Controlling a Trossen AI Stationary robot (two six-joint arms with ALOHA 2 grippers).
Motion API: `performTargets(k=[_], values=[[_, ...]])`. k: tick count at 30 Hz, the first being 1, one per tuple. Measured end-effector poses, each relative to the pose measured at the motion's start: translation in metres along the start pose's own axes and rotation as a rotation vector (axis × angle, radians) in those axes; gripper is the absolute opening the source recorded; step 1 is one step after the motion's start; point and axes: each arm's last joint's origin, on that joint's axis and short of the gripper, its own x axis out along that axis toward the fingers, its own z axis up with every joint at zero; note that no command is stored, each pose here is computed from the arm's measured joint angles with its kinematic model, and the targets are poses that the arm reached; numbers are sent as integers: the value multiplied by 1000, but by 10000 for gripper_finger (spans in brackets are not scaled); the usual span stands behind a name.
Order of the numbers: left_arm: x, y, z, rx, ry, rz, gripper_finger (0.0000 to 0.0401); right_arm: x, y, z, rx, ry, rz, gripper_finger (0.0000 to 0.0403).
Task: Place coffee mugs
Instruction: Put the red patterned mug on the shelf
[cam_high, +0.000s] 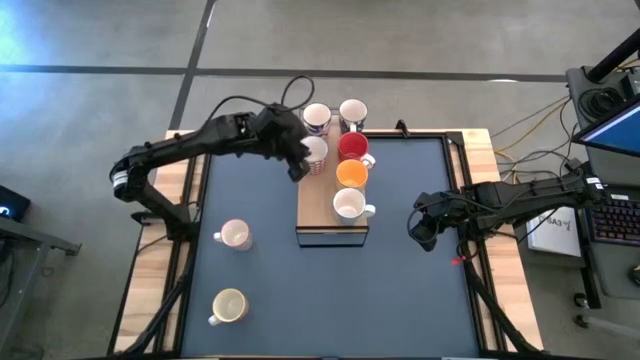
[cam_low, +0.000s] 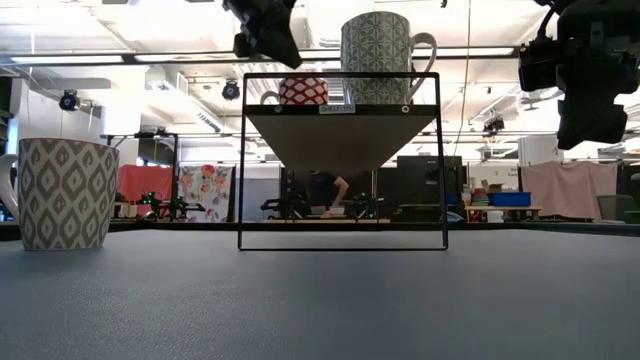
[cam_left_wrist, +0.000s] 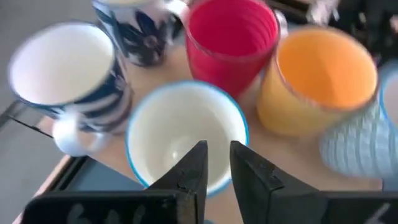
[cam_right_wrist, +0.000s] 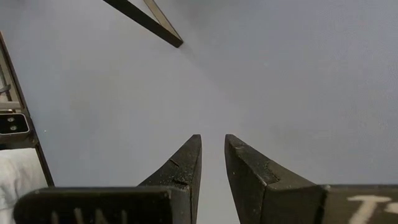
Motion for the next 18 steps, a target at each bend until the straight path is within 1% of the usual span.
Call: performTargets(k=[4,10,14,18], values=[[0,-1,-4,84,42,-52,74,0,0,0,0,0,0,61],[1,-3,-6,224,60,-64,102,0,0,0,0,0,0,61],[8,-4,-7,299,75,-77,107,0,0,0,0,0,0,61],[13,-5,-7,335,86,-96,107,0,0,0,0,0,0,61]])
